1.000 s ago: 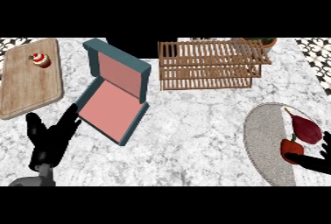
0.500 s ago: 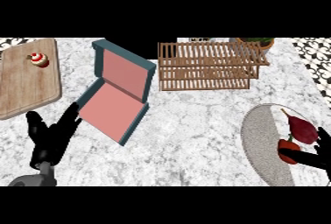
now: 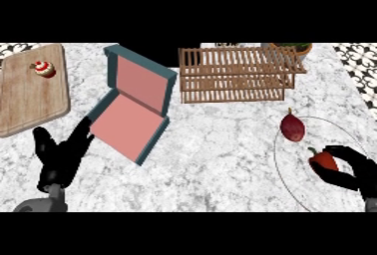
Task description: Pick the bell pepper from the placemat and place it in the tiered shelf
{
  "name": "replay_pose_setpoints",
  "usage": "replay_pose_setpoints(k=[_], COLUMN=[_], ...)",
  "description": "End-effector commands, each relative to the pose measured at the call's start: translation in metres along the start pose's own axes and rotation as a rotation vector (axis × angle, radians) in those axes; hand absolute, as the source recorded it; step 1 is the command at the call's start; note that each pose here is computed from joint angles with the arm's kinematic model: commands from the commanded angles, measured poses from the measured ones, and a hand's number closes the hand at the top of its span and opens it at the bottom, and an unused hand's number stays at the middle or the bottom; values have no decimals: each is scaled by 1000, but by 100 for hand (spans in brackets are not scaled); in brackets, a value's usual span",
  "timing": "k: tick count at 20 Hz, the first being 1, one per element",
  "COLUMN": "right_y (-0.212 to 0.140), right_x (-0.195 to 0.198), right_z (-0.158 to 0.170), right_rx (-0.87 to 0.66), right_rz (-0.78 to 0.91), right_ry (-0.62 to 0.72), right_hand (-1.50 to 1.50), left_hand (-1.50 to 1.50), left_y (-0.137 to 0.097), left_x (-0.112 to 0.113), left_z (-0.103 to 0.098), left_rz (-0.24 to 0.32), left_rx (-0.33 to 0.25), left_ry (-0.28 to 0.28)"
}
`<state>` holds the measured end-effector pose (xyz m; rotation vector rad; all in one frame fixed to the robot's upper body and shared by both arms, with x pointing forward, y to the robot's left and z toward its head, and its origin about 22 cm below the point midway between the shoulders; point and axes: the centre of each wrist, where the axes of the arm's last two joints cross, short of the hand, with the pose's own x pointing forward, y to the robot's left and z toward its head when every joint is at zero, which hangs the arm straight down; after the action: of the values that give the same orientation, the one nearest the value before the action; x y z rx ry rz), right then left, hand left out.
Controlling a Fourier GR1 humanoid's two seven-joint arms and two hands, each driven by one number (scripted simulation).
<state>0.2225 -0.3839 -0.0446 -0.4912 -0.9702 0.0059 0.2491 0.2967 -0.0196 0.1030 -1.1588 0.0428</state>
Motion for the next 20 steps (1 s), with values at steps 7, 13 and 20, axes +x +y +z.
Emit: replay_pose_setpoints(k=[7,13,20], right_y=[128,229,221], right_x=[97,173,237], right_z=[24,113,203], right_rx=[317,380,137], right_rz=[502,641,537], right_ry=[-434,-674,-844], right_hand=[150,150,150], left_hand=[0,0,0], left_y=[-19,6,-7], left_x=[-4,-2,-8], left_z=[-4,-3,6], left_rz=[-36,-18,8], left_rx=[-88,-19,-1], left_ry=[22,43,63])
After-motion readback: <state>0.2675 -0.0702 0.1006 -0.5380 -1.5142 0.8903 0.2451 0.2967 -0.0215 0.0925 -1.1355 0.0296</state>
